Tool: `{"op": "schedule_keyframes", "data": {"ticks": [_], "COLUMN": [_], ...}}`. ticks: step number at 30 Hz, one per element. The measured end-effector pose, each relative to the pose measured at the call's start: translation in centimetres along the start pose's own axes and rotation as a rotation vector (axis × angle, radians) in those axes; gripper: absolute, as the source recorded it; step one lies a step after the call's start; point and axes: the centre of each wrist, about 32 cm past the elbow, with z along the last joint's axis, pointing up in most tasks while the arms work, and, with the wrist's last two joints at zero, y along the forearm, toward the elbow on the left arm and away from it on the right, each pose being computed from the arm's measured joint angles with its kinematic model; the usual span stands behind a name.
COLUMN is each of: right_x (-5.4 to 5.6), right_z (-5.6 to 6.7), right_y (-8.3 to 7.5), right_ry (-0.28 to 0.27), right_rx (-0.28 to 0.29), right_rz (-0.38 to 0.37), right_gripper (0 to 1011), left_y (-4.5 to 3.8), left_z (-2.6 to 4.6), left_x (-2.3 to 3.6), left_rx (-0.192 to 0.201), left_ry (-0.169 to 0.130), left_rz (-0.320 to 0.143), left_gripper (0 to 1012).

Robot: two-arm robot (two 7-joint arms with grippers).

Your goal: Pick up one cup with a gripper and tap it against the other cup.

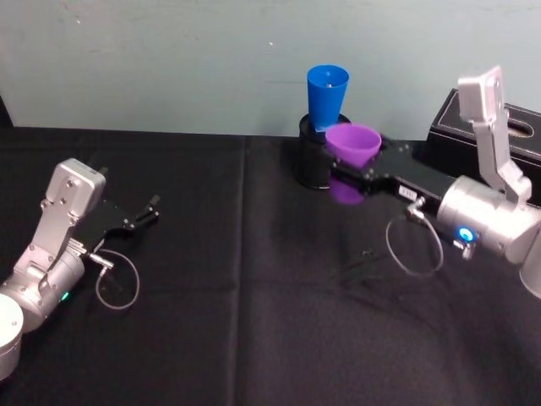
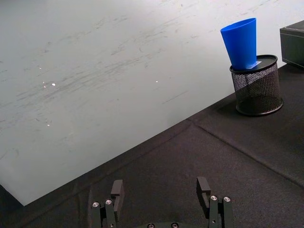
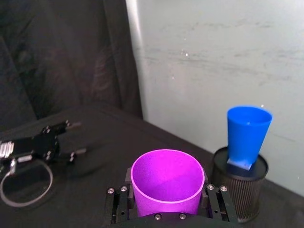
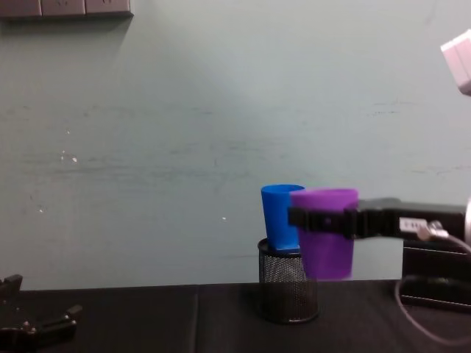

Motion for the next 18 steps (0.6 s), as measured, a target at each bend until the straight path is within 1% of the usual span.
{"op": "schedule_keyframes", "data": {"ticks": [1, 2, 3, 6, 7, 12, 18], "right_x": [-0.2, -0.2, -0.6, -1.0, -1.3, -2.1, -2.4], "right_z": [-0.3, -0.3, -0.8, -1.5, -1.9, -3.1, -4.1], "right_y": [-0.3, -0.3, -0.7, -1.2, -1.4, -1.8, -2.0], "right_ry": [-0.002, -0.002, -0.006, -0.011, -0.013, -0.031, -0.036], "right_rx": [-0.005, -0.005, -0.013, -0.026, -0.035, -0.058, -0.08], "right_rz": [0.003, 0.003, 0.006, 0.003, -0.001, -0.008, -0.028], "right_gripper": [743, 743, 743, 743, 743, 743, 743], "left_y": [0.0, 0.0, 0.0, 0.0, 0.0, 0.0, 0.0], "left_z": [0.0, 0.0, 0.0, 0.0, 0.0, 0.0, 0.0], "left_x": [0.0, 0.0, 0.0, 0.0, 0.0, 0.0, 0.0], "left_rx": [0.0, 0.0, 0.0, 0.0, 0.0, 0.0, 0.0], "left_ry": [0.0, 0.0, 0.0, 0.0, 0.0, 0.0, 0.0], "left_rz": [0.0, 0.0, 0.0, 0.0, 0.0, 0.0, 0.0], "left_gripper": [1005, 1005, 1005, 1005, 1005, 1005, 1005]}}
